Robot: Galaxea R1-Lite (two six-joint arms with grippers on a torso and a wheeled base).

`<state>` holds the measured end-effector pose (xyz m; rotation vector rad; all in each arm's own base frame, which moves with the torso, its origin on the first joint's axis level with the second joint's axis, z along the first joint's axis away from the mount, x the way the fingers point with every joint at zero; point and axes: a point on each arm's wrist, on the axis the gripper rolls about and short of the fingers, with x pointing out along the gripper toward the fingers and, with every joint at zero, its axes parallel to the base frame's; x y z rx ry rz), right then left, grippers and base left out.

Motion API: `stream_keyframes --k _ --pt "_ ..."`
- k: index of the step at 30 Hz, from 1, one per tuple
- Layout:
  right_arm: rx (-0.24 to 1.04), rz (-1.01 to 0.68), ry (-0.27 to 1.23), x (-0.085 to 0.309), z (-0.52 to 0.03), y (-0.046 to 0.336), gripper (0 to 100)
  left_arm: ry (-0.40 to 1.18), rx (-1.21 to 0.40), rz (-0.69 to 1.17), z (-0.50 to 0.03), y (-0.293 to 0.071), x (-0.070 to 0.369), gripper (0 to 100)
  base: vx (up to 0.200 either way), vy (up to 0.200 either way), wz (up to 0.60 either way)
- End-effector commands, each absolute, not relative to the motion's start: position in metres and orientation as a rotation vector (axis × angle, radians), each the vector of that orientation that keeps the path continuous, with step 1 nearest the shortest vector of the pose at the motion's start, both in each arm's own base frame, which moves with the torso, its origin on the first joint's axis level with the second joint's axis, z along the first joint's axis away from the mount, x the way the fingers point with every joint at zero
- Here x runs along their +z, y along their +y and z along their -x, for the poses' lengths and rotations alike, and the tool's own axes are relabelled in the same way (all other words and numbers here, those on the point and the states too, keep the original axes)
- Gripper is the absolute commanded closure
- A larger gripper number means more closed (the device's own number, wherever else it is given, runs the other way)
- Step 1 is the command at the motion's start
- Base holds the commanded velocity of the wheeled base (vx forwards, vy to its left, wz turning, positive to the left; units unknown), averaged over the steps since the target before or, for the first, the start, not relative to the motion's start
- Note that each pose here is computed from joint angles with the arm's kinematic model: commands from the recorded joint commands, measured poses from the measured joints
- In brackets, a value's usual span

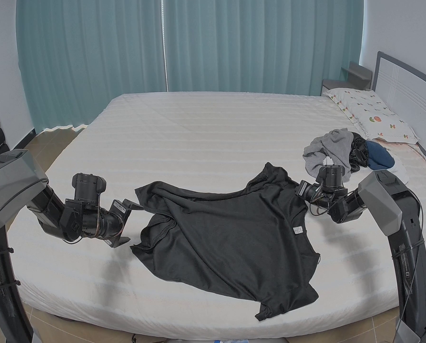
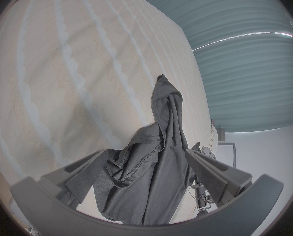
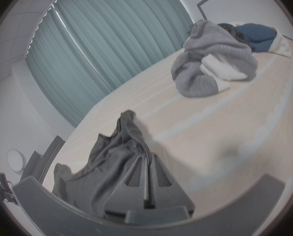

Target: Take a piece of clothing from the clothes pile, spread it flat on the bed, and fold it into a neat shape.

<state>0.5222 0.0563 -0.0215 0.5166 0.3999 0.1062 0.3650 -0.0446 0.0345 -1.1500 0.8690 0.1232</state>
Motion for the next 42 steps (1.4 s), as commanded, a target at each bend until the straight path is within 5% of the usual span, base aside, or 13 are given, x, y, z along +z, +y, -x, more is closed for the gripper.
stream_keyframes --k 1,14,15,22,32,42 --pt "0.085 -0.523 0.311 -0.005 -0.534 0.049 100 0.869 0.124 1.148 -0.365 -0.045 0.034 0 0.000 0.000 0.00" --pt "0.034 -0.510 0.221 -0.002 -0.548 0.046 100 0.869 0.123 1.145 -0.365 -0.045 0.034 0 0.000 0.000 0.00" --pt "0.034 -0.510 0.222 -0.003 -0.548 0.046 0 0.869 0.123 1.145 -0.365 -0.045 0.034 0 0.000 0.000 0.00" --pt "0.021 -0.509 0.275 -0.011 -0.539 0.044 0 0.870 0.121 1.143 -0.365 -0.045 0.034 0 0.000 0.000 0.00" --pt "0.029 -0.593 0.320 0.030 -0.485 0.033 0 0.891 0.125 1.140 -0.358 -0.045 0.032 0 0.000 0.000 0.00" --pt "0.049 -0.790 0.388 0.053 -0.425 0.023 0 0.904 0.130 1.139 -0.352 -0.045 0.032 0 -0.200 0.000 0.00"
